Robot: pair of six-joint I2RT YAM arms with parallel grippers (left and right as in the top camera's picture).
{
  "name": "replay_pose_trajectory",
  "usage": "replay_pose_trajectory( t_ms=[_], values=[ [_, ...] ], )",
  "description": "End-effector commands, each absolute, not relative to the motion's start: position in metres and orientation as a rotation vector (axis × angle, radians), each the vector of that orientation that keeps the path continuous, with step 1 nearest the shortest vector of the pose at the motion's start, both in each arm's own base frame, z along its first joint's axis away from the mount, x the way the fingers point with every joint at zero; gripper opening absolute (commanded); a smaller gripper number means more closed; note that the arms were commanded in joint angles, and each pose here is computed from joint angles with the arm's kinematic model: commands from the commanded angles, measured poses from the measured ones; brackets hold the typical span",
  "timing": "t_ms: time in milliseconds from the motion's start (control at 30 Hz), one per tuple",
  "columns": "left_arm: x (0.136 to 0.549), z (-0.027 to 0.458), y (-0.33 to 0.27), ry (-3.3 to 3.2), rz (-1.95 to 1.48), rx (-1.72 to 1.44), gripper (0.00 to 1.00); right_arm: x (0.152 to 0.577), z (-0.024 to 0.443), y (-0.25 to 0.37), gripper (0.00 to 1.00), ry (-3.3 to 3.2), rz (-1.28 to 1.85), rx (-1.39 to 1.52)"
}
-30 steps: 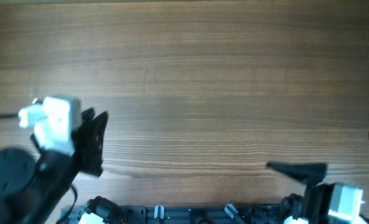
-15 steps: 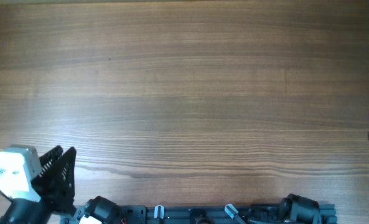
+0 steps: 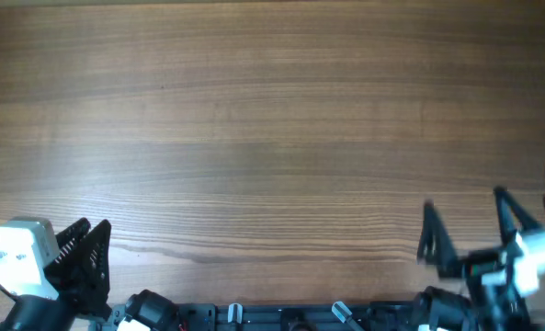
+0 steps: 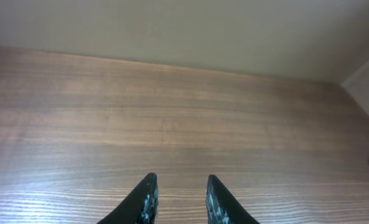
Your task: Untangle cables
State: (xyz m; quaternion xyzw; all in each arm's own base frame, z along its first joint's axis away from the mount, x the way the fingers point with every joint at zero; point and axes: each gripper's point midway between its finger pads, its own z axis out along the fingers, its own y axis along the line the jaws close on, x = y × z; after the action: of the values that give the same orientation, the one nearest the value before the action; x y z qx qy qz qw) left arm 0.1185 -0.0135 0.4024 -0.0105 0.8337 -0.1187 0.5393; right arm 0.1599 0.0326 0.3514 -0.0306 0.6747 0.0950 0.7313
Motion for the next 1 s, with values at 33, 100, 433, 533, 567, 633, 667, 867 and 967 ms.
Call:
replay_pose_trajectory(
  t_ms=[33, 100, 433, 533, 567, 633, 667, 867, 967],
  values=[
    [0.119, 0.404, -0.007, 1.969, -0.251, -0.046, 0.27, 0.208, 0.290, -0.007, 1.00, 1.540, 0.434, 0.386],
    [0.119, 0.404, -0.007, 1.969, -0.250, -0.046, 0.27, 0.220, 0.280, -0.011, 1.00, 1.489, 0.494, 0.426],
    [0.118, 0.401, -0.007, 1.982, -0.245, -0.044, 0.28, 0.239, 0.230, 0.002, 1.00, 1.538, 0.285, 0.053],
    [0.118, 0.401, -0.007, 1.983, -0.244, -0.044, 0.28, 0.241, 0.221, 0.001, 1.00, 1.550, 0.284, 0.060],
    [0.118, 0.401, -0.007, 1.983, -0.244, -0.044, 0.28, 0.242, 0.214, 0.000, 1.00, 1.563, 0.284, 0.061],
    [0.118, 0.401, -0.007, 1.984, -0.244, -0.044, 0.28, 0.243, 0.202, 0.001, 1.00, 1.591, 0.294, 0.067],
    [0.118, 0.400, -0.007, 1.986, -0.243, -0.044, 0.28, 0.243, 0.195, 0.002, 1.00, 1.606, 0.305, 0.067],
    [0.118, 0.400, -0.007, 1.986, -0.243, -0.043, 0.28, 0.241, 0.167, 0.022, 1.00, 1.663, 0.373, -0.056],
    [0.118, 0.400, -0.007, 1.986, -0.243, -0.043, 0.28, 0.237, 0.156, 0.035, 1.00, 1.687, 0.395, -0.158]
  ],
)
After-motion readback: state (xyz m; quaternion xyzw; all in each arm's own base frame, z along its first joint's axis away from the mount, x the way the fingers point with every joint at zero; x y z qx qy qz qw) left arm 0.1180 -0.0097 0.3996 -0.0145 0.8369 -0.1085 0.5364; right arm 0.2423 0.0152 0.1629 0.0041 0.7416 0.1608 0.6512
